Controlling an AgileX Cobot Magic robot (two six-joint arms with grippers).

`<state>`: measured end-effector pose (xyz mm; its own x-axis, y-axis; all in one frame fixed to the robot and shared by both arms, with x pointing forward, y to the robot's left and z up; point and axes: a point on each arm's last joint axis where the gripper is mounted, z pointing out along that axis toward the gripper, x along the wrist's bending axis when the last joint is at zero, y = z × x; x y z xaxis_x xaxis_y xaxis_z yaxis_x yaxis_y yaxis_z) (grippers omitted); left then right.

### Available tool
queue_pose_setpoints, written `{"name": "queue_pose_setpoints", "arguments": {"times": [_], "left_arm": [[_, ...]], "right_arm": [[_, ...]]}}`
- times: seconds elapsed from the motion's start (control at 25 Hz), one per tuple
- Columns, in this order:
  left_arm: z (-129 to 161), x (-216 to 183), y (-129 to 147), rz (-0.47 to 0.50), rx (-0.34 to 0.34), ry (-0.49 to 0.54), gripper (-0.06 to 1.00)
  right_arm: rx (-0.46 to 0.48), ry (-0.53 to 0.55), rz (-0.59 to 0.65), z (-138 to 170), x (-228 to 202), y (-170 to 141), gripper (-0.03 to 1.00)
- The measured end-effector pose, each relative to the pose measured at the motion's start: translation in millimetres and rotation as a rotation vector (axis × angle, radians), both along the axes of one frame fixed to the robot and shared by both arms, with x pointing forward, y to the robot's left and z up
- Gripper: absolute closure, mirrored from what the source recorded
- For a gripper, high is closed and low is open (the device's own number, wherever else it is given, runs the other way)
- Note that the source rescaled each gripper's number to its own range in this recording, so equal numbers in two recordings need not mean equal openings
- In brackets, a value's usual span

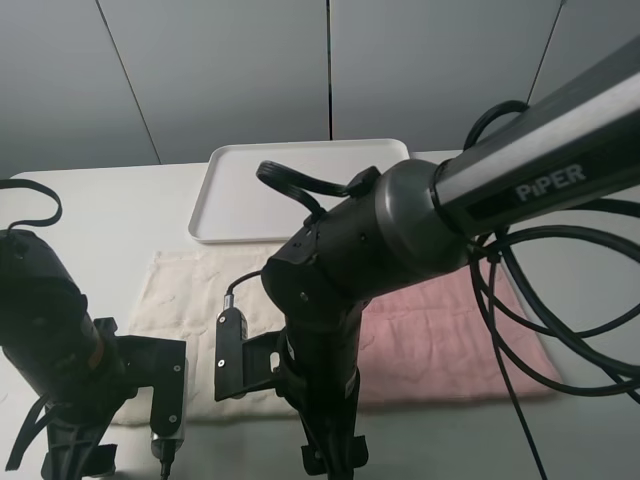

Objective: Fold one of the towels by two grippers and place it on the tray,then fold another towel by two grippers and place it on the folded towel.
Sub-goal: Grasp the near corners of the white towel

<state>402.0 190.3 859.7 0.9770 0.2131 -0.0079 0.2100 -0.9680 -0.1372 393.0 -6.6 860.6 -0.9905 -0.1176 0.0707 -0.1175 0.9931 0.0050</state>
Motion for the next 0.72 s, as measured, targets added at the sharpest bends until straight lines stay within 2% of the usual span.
{"name": "queue_pose_setpoints", "arguments": {"times": [0.4, 0.52, 0.72], "left_arm": [[0.0, 0.0, 0.0, 0.000, 0.000, 0.000, -0.06], [0.0, 0.0, 0.0, 0.000, 0.000, 0.000, -0.06], [0.0, 0.0, 0.0, 0.000, 0.000, 0.000, -0.06]], "right_arm": [[0.016, -0.048, -0.021, -1.8, 3.9, 2.1, 0.01], [0.021, -0.071, -0.026, -2.5, 6.0, 2.6, 0.16], [0.024, -0.087, -0.026, -3.4, 7.7, 3.2, 0.54]]}}
